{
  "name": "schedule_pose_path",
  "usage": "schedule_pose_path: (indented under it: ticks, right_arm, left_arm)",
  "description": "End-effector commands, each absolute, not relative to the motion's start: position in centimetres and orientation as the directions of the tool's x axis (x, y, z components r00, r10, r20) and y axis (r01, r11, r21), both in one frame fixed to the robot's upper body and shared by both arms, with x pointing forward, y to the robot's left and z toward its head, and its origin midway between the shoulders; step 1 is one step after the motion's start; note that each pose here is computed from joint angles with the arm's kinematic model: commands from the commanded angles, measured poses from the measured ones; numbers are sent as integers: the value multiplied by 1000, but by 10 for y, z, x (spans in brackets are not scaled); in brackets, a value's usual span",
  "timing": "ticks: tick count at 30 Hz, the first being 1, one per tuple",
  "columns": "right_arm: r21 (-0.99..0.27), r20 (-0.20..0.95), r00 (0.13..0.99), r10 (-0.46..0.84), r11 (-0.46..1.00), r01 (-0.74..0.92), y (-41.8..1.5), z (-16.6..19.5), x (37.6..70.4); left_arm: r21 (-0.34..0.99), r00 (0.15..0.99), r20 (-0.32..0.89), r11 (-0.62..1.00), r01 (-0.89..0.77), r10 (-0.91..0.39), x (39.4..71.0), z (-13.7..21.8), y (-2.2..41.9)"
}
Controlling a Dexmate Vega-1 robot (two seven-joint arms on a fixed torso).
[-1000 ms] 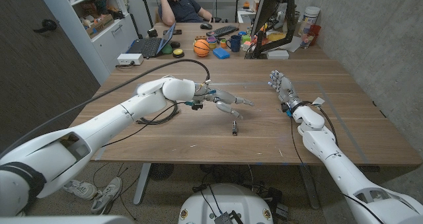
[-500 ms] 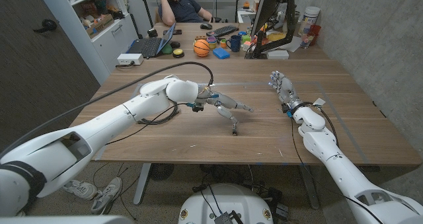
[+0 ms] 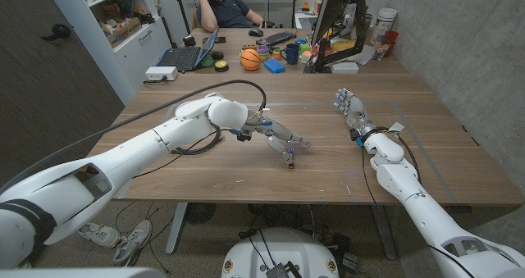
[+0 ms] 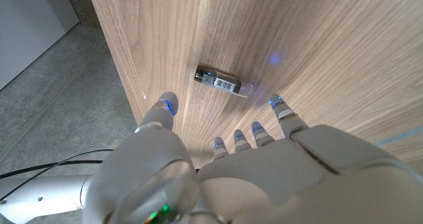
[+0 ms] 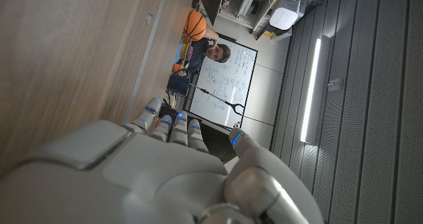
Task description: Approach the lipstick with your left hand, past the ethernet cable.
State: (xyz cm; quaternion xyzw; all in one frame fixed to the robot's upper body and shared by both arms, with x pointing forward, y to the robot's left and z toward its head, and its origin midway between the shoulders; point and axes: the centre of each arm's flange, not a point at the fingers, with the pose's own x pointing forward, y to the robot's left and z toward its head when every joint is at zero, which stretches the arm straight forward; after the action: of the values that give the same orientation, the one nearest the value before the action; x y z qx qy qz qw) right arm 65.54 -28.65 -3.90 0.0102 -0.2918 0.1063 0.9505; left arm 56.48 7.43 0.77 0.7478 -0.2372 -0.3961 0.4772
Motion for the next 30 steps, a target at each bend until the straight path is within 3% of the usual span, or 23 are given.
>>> schedule_pose_path:
  ticks: [1, 30]
  right_arm:
    - [-49, 555, 807, 202, 976, -210, -285, -39, 655]
    - [-56, 555, 807, 202, 977, -206, -284, -38, 651]
  left_arm:
    - [888, 584, -399, -457, 54, -707, 563, 2, 77]
    - [894, 596, -375, -448, 28, -710, 560, 4, 80]
